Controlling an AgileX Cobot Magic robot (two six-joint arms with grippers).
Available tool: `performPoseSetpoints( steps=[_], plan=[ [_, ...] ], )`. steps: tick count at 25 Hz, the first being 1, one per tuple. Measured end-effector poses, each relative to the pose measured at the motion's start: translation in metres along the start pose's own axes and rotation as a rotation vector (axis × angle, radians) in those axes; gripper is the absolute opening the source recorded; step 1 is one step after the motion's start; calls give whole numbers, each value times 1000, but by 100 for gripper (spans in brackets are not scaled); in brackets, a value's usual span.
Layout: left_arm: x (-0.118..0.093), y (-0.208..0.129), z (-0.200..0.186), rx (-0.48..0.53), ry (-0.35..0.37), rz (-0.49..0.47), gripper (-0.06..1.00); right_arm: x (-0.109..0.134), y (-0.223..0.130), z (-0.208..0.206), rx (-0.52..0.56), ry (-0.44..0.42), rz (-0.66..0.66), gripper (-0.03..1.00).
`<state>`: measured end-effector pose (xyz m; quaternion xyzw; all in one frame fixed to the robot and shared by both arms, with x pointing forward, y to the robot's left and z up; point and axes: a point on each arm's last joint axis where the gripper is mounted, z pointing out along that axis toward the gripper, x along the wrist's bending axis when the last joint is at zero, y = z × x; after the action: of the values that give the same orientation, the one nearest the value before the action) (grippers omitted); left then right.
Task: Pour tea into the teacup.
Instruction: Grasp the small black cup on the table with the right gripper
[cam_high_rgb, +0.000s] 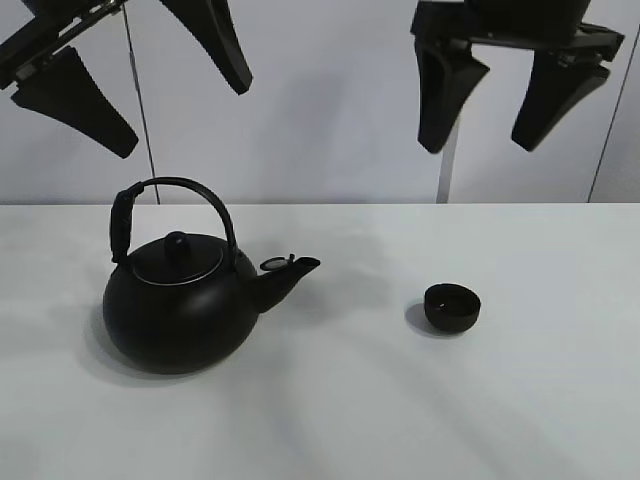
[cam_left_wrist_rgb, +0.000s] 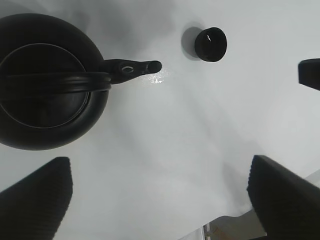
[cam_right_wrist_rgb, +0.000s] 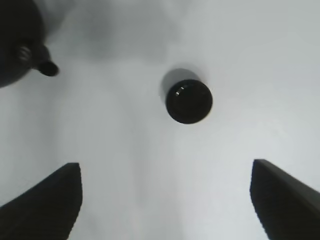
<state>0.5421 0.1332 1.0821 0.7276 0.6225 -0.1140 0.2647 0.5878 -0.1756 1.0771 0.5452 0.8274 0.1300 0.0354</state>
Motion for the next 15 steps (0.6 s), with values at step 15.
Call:
performPoseSetpoints(
  steps=[15],
  plan=[
    [0, 0, 0, 0, 0, 0, 69, -21, -32, 117, -120, -130, 57, 63]
  ],
)
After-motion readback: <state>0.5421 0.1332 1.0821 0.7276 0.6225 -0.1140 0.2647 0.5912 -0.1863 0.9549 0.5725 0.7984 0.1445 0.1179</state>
